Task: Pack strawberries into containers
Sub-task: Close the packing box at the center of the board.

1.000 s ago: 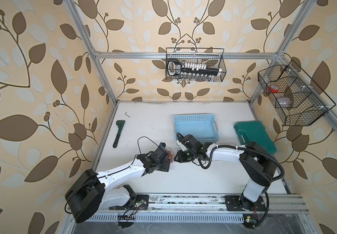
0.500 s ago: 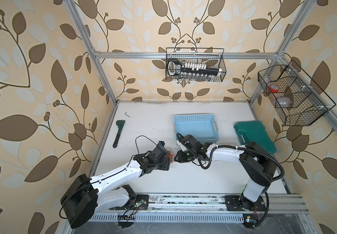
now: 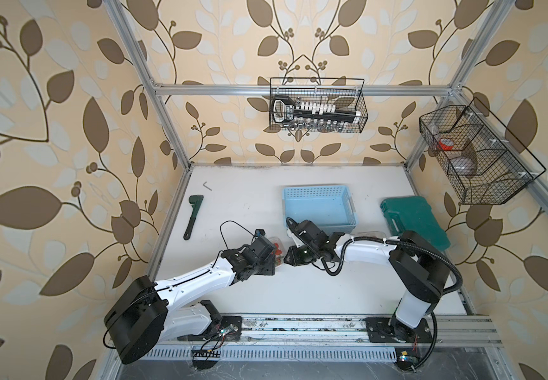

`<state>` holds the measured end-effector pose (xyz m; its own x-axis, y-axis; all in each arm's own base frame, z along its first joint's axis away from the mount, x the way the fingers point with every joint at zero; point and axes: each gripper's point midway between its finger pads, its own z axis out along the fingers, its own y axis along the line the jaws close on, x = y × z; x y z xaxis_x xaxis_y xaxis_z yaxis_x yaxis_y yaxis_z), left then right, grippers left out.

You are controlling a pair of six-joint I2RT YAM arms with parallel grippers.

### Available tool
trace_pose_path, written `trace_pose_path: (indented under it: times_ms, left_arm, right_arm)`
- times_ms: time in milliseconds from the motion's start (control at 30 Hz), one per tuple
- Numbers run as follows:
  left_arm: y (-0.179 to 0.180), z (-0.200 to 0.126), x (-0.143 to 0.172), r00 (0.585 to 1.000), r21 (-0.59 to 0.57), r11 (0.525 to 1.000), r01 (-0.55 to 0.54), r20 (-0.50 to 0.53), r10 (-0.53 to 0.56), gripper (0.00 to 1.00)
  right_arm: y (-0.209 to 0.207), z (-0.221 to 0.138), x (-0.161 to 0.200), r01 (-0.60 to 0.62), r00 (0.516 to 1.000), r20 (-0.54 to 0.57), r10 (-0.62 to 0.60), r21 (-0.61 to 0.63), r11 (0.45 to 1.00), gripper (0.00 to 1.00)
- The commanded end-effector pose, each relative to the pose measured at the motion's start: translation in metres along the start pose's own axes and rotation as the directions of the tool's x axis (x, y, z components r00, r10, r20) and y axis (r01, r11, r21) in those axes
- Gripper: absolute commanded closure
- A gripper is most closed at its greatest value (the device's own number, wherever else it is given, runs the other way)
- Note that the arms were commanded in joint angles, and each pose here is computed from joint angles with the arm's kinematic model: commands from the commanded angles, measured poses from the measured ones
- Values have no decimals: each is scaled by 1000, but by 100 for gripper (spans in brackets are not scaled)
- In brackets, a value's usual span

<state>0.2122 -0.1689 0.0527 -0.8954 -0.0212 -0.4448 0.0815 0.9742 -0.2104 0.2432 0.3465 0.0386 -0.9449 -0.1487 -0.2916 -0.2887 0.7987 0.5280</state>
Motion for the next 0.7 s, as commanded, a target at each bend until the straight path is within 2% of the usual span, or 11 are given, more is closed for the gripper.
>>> trace_pose_path:
  times_ms: [0, 167, 367, 500, 567, 600, 633, 667]
  left_arm:
    - [2, 3, -1, 1000, -11, 1000, 25, 17, -25, 29]
    - [-3, -9, -13, 997, 21, 999, 27, 67, -29, 29]
    - [-5, -26, -38, 990, 41, 999, 24, 136, -29, 28]
    - [8, -47, -66, 968, 30, 998, 57, 242, -62, 24]
    - [25, -63, -86, 941, -14, 997, 82, 331, -72, 16]
    - [38, -70, -97, 921, -52, 993, 109, 380, -82, 11]
    - [55, -75, -108, 900, -97, 985, 146, 427, -91, 7]
    - [70, -79, -116, 881, -132, 973, 188, 461, -107, 3]
  right_arm:
    - [-8, -3, 2, 5, 1000, -9, -4, 59, 998, 70]
    - [7, -24, -12, 25, 999, 40, -27, 43, 999, 64]
    - [20, -50, -27, 54, 993, 105, -58, 41, 998, 62]
    - [1, -89, -50, 40, 968, 241, -63, 97, 994, 59]
    - [-32, -122, -67, -16, 938, 344, -46, 177, 984, 47]
    - [-54, -142, -76, -58, 913, 406, -44, 236, 970, 38]
    - [-76, -167, -85, -110, 878, 476, -48, 299, 948, 25]
    - [-94, -187, -89, -157, 849, 526, -54, 348, 924, 7]
